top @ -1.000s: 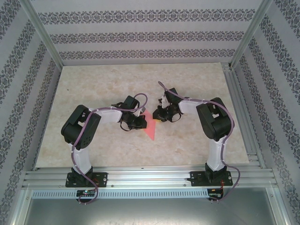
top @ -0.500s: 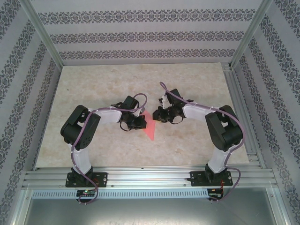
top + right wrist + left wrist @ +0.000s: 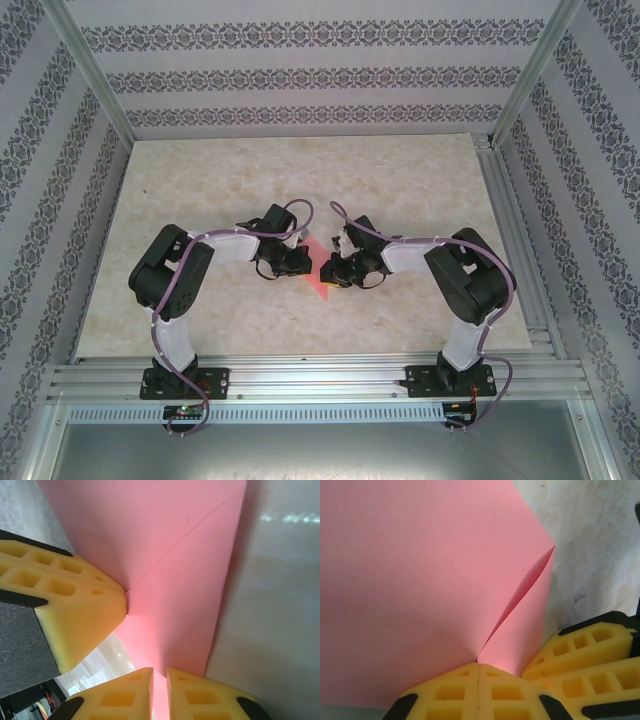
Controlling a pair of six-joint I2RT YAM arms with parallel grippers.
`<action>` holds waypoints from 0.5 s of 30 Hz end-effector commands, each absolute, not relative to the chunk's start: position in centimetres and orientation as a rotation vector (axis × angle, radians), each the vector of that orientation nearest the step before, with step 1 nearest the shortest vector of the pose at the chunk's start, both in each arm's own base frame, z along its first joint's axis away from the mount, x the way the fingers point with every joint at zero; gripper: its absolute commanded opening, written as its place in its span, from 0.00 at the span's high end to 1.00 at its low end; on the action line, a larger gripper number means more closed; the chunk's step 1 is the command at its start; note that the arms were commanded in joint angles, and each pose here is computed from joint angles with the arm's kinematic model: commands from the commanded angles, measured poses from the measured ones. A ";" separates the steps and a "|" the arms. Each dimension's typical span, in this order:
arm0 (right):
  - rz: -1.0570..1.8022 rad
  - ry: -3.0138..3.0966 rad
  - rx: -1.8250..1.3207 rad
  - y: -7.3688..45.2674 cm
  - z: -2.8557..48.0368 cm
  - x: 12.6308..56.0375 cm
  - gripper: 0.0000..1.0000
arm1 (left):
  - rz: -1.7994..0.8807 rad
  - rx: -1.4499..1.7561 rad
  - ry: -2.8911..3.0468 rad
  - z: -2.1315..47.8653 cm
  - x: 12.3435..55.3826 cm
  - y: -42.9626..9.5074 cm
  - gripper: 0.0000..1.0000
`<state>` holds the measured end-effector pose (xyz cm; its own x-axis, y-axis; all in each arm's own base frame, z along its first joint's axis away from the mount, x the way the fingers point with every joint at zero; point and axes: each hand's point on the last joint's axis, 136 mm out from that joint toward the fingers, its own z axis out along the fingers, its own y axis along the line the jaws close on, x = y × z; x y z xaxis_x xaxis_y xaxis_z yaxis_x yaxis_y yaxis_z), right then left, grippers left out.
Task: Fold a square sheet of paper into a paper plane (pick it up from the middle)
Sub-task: Third fold the triangle at the center of the table.
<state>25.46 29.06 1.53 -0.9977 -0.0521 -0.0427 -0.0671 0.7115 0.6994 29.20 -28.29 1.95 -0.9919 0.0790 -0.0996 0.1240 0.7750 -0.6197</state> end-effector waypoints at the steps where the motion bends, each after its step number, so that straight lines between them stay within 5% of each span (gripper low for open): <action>1: 1.128 2.868 -0.100 28.7 2.1 25.3 0.84 | -0.966 0.132 2.922 1.9 28.8 -27.0 1.00; 7: 1.177 2.843 -0.138 29.6 3.8 23.6 0.83 | -0.966 0.131 2.919 2.0 28.8 -27.0 1.00; 15: 1.077 2.968 -0.117 29.2 -0.7 21.4 0.83 | -0.969 0.132 2.917 2.0 28.8 -27.0 1.00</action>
